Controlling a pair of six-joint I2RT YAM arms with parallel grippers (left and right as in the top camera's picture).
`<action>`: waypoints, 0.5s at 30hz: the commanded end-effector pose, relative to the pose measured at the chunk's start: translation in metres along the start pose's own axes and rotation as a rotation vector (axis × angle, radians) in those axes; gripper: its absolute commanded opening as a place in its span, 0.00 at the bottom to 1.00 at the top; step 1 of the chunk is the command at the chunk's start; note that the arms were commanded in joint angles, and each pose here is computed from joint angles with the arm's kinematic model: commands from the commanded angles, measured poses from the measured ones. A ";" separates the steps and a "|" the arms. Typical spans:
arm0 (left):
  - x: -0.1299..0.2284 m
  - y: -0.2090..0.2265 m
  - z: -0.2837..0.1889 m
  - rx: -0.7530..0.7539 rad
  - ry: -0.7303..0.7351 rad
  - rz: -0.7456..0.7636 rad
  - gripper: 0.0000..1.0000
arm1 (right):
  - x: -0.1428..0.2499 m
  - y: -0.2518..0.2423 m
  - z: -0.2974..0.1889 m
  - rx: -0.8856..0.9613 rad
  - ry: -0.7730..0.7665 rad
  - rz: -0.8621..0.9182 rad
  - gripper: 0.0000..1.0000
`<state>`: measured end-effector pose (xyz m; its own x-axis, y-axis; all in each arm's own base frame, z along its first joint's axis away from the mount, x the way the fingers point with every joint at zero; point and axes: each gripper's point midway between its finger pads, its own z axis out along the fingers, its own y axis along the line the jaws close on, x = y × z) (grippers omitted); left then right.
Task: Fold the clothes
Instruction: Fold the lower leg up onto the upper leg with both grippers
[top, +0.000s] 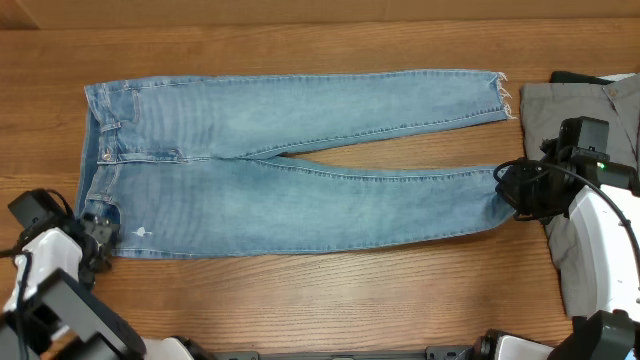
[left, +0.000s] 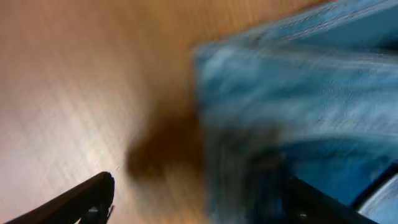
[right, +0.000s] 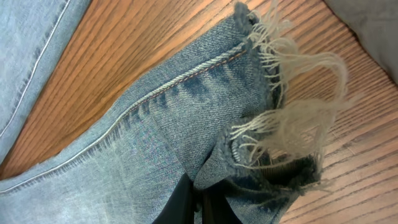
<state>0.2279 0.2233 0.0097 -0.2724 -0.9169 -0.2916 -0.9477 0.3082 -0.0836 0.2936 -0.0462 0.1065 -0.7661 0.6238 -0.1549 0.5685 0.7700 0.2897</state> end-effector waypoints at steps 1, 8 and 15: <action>0.012 -0.015 0.021 0.082 0.073 0.080 0.89 | -0.009 0.002 -0.008 0.007 -0.043 -0.014 0.04; 0.020 -0.025 0.036 0.138 0.113 0.102 0.36 | -0.007 0.001 -0.008 0.010 -0.035 -0.012 0.04; 0.037 -0.018 0.019 0.125 0.197 0.052 0.04 | -0.007 0.001 -0.008 0.010 -0.035 -0.011 0.04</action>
<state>0.2584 0.2252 -0.0013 -0.3617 -0.8918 -0.2720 -0.8912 0.4163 -0.1800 0.2917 -0.0468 0.1060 -0.7662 0.6247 -0.1506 0.5725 0.7700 0.2817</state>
